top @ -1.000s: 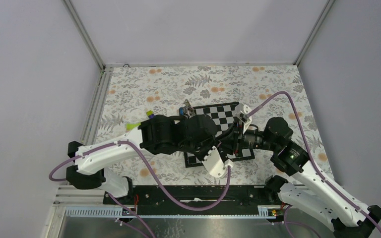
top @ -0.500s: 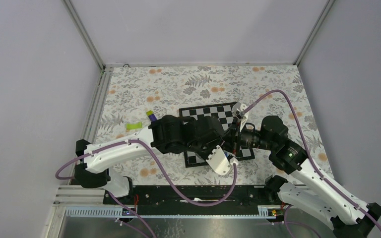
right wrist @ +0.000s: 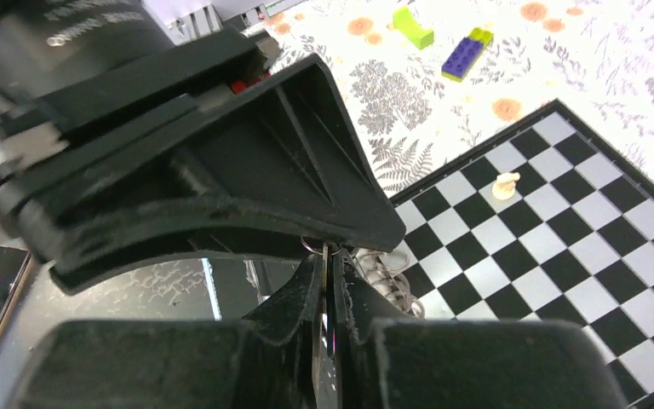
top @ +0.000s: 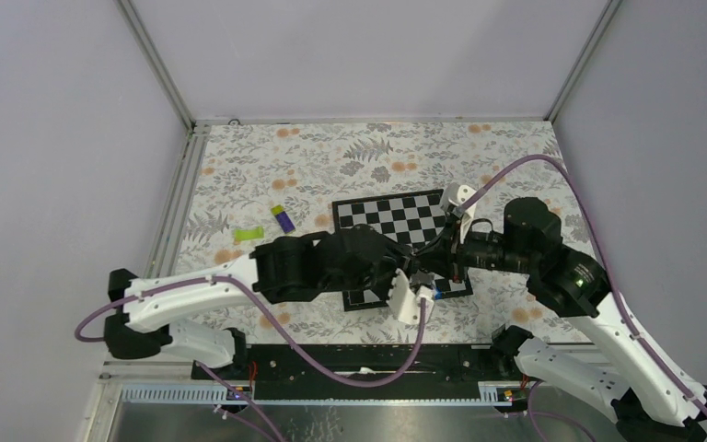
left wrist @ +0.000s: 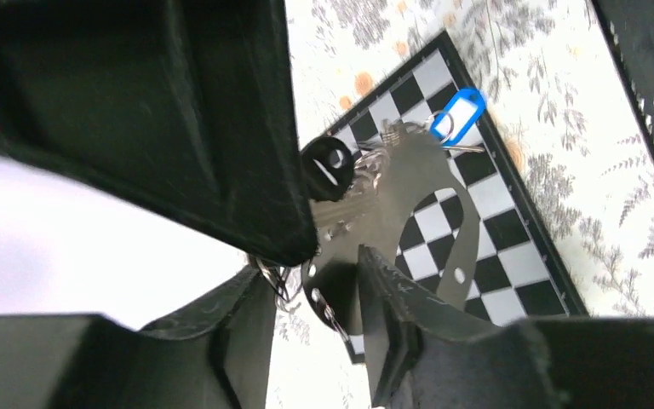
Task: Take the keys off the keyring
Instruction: Remove the key from the keyring.
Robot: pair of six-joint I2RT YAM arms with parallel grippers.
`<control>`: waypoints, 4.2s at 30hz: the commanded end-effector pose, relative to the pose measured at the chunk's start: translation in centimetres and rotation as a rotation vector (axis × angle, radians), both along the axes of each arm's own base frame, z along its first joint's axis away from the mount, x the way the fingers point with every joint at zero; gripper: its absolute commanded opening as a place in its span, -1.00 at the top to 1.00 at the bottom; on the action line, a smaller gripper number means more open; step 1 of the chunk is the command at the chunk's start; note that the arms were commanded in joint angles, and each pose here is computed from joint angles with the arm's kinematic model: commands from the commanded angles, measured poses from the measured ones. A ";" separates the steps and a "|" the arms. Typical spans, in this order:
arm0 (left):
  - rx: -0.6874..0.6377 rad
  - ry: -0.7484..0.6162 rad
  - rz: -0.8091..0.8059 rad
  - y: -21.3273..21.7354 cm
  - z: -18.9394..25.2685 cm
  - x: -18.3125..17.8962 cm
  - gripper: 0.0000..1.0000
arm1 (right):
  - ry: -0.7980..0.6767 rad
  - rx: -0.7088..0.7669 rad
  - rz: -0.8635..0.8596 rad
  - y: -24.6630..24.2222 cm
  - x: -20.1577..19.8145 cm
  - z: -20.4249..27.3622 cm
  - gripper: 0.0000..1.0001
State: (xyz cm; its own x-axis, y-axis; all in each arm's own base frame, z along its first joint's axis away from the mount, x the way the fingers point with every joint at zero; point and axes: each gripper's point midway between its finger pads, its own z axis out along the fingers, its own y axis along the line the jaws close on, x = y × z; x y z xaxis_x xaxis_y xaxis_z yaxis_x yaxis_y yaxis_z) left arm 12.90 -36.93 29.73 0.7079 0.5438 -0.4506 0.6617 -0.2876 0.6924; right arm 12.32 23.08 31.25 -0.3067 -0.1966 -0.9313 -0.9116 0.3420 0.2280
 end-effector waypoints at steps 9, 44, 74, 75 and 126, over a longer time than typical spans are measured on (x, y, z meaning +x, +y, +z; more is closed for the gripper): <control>-0.504 0.103 -0.008 -0.5 6.5 -2.1 -0.22 | -0.175 -0.059 0.040 -1.7 -0.5 5.3 1.00; -0.972 0.301 0.004 2.0 13.2 -2.4 -0.36 | -0.378 0.020 0.146 -2.6 -3.1 9.9 1.00; -1.055 0.537 -0.116 -0.2 13.4 -4.2 -0.09 | -0.430 0.073 0.187 -2.5 -4.0 11.0 1.00; -1.063 0.542 -0.108 -0.2 13.3 -3.9 -0.09 | -0.428 0.075 0.192 -2.4 -4.1 11.1 1.00; -1.034 0.697 -0.249 -1.2 12.7 -5.0 0.37 | -0.429 0.080 0.219 -2.2 -4.4 10.4 1.00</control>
State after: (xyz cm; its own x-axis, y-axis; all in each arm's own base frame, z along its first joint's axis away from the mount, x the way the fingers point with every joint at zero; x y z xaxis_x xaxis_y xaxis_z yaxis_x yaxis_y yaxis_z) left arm 8.37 -38.57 40.51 0.1642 -0.3299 -0.9296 0.9858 0.0223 0.1662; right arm 7.89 20.50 40.20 0.0936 -0.1839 -0.9785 -0.9830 0.1387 -0.1201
